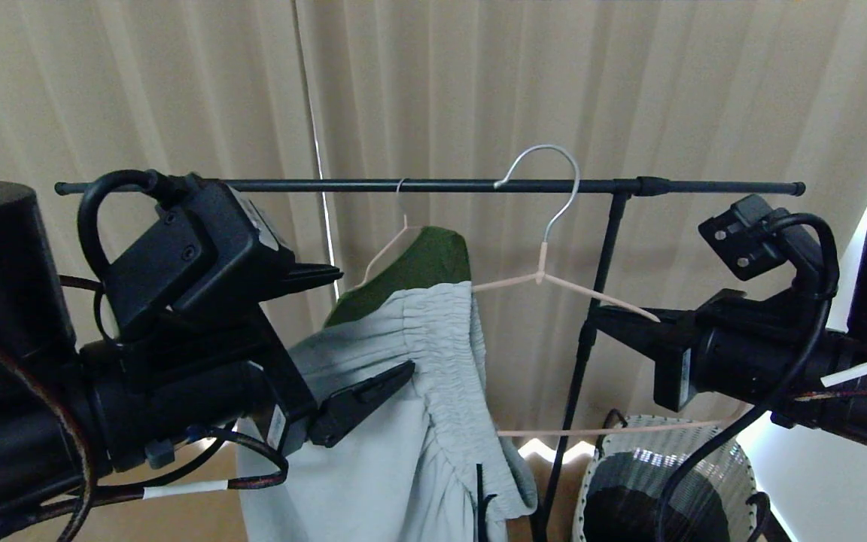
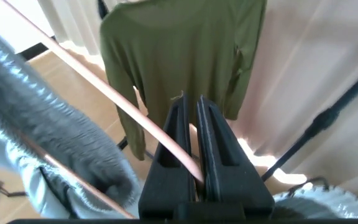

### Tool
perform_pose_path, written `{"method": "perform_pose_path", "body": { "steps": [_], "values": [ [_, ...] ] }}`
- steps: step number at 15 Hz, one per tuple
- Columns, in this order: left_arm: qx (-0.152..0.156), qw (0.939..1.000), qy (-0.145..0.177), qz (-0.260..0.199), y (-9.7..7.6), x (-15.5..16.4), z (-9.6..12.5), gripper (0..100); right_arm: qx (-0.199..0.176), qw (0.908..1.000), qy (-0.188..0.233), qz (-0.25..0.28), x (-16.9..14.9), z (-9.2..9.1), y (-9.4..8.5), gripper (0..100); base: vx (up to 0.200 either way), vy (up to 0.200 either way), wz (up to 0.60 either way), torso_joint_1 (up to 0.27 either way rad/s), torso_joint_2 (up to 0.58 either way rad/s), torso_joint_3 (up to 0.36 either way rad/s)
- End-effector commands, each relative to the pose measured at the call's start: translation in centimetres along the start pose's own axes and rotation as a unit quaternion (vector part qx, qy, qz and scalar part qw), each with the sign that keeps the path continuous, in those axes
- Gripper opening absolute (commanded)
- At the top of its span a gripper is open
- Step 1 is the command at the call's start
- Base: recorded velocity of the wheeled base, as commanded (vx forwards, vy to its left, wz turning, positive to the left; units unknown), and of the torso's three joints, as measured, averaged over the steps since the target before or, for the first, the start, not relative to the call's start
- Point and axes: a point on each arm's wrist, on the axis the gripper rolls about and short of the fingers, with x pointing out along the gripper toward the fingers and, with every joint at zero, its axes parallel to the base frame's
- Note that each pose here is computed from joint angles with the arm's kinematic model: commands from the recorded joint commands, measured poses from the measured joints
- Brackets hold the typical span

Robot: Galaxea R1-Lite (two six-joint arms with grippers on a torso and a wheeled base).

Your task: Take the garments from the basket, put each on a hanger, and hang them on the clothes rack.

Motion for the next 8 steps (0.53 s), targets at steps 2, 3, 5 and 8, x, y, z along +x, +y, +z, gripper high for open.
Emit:
{"method": "perform_pose_path", "body": {
  "steps": [2,3,5,8],
  "values": [
    [0.004,0.9999,0.01,-0.006,0.0,0.9,-0.3,100,-0.012,0.9999,-0.001,0.008,0.1,0.1,0.1,0,0.0,0.0,0.0,0.0,0.0,0.0],
    [0.011,0.9999,0.008,-0.005,0.1,1.1,-0.2,100,-0.013,0.9998,0.0,0.012,0.1,0.0,0.2,0,0.0,0.0,0.0,0.0,0.0,0.0],
    [0.016,0.9998,0.013,-0.007,0.1,1.7,-0.3,100,-0.027,0.9992,-0.002,0.028,0.0,0.1,0.4,0,0.0,0.0,0.0,0.0,0.0,0.0],
    [0.017,0.9996,0.018,-0.01,0.1,2.3,-0.4,100,-0.035,0.9984,-0.002,0.044,-0.1,0.1,1.1,0,0.0,0.0,0.0,0.0,0.0,0.0]
  ]
}}
